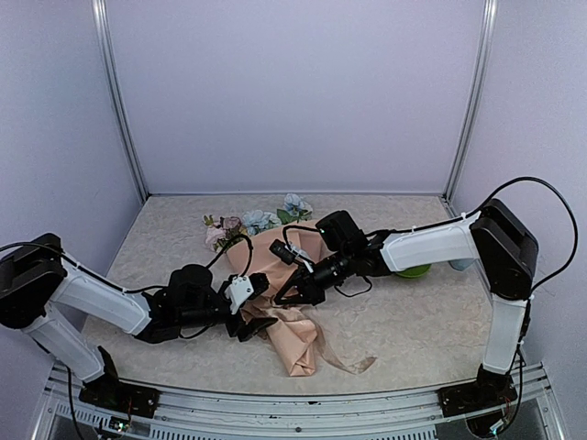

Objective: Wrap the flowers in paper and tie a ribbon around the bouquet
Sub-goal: Cross the half-tied ribbon over the folded bouquet.

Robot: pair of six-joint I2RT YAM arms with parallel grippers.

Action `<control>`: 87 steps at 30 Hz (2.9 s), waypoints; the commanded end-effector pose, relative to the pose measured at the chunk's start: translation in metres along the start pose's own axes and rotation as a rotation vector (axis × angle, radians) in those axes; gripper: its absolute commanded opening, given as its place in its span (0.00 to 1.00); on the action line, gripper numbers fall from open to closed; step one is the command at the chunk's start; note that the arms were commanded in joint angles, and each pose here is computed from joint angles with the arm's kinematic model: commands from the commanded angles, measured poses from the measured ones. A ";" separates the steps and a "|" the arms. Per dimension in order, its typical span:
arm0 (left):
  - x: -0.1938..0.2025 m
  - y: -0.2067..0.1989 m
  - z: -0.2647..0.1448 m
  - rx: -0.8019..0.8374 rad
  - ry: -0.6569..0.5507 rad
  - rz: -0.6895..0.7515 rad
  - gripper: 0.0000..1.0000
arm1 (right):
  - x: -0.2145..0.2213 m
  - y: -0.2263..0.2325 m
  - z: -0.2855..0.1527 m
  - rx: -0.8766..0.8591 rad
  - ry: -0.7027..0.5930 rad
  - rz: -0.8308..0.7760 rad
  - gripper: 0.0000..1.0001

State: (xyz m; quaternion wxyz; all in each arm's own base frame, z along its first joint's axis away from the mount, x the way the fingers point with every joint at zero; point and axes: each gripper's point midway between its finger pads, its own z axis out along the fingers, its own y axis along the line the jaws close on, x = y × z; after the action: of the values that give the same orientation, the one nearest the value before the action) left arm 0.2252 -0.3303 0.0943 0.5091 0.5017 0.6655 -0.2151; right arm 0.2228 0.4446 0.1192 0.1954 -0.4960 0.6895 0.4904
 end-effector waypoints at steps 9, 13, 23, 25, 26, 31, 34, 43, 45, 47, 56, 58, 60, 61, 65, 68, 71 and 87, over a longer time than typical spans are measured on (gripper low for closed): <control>-0.017 0.002 0.019 0.004 -0.063 0.027 0.46 | 0.002 0.001 0.002 -0.034 -0.010 0.003 0.05; -0.020 0.010 0.018 -0.043 -0.075 0.015 0.34 | 0.002 0.002 0.001 -0.038 -0.010 0.006 0.05; -0.016 0.016 0.019 -0.092 -0.085 -0.027 0.11 | 0.011 0.004 -0.001 -0.040 0.034 0.020 0.22; -0.015 0.015 0.020 -0.090 -0.083 -0.031 0.07 | 0.007 0.005 -0.007 -0.037 0.034 0.003 0.29; -0.013 0.014 0.020 -0.090 -0.081 -0.034 0.05 | 0.003 0.004 -0.012 -0.033 0.025 -0.001 0.33; -0.015 0.011 0.019 -0.089 -0.092 -0.034 0.02 | -0.016 -0.008 -0.039 -0.001 -0.001 -0.004 0.43; -0.016 0.011 0.018 -0.089 -0.098 -0.032 0.01 | -0.021 -0.019 -0.043 0.011 -0.003 0.016 0.44; -0.015 0.008 0.017 -0.084 -0.093 -0.028 0.00 | -0.030 -0.043 -0.034 0.078 -0.012 0.017 0.32; -0.015 0.008 0.017 -0.086 -0.092 -0.028 0.00 | -0.024 -0.049 -0.028 0.096 0.013 0.026 0.25; -0.014 0.008 0.017 -0.087 -0.089 -0.031 0.00 | -0.011 -0.051 -0.018 0.097 0.058 0.027 0.21; -0.012 0.007 0.019 -0.081 -0.085 -0.044 0.01 | 0.015 -0.031 0.002 -0.034 0.115 0.035 0.19; -0.011 0.007 0.019 -0.084 -0.086 -0.044 0.01 | 0.017 -0.027 0.003 -0.064 0.109 0.042 0.19; -0.010 0.007 0.019 -0.084 -0.082 -0.044 0.01 | 0.017 -0.023 0.003 -0.086 0.101 0.043 0.19; -0.010 0.007 0.019 -0.084 -0.081 -0.045 0.01 | 0.016 -0.022 0.003 -0.093 0.096 0.041 0.20; -0.010 0.006 0.020 -0.076 -0.080 -0.050 0.01 | 0.016 -0.023 0.004 -0.093 0.088 0.048 0.23; -0.009 0.005 0.020 -0.075 -0.076 -0.051 0.01 | 0.016 -0.025 0.006 -0.093 0.083 0.056 0.24; -0.009 0.005 0.020 -0.072 -0.077 -0.053 0.01 | 0.012 -0.025 0.008 -0.093 0.070 0.052 0.24; -0.011 0.005 0.017 -0.073 -0.074 -0.061 0.04 | 0.009 -0.034 0.002 -0.019 0.074 0.042 0.00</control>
State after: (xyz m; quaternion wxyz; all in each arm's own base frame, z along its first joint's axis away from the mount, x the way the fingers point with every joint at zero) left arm 0.2442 -0.3442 0.0938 0.5452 0.4518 0.6738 -0.2112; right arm 0.2433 0.4414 0.0922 0.1347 -0.4943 0.7008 0.4964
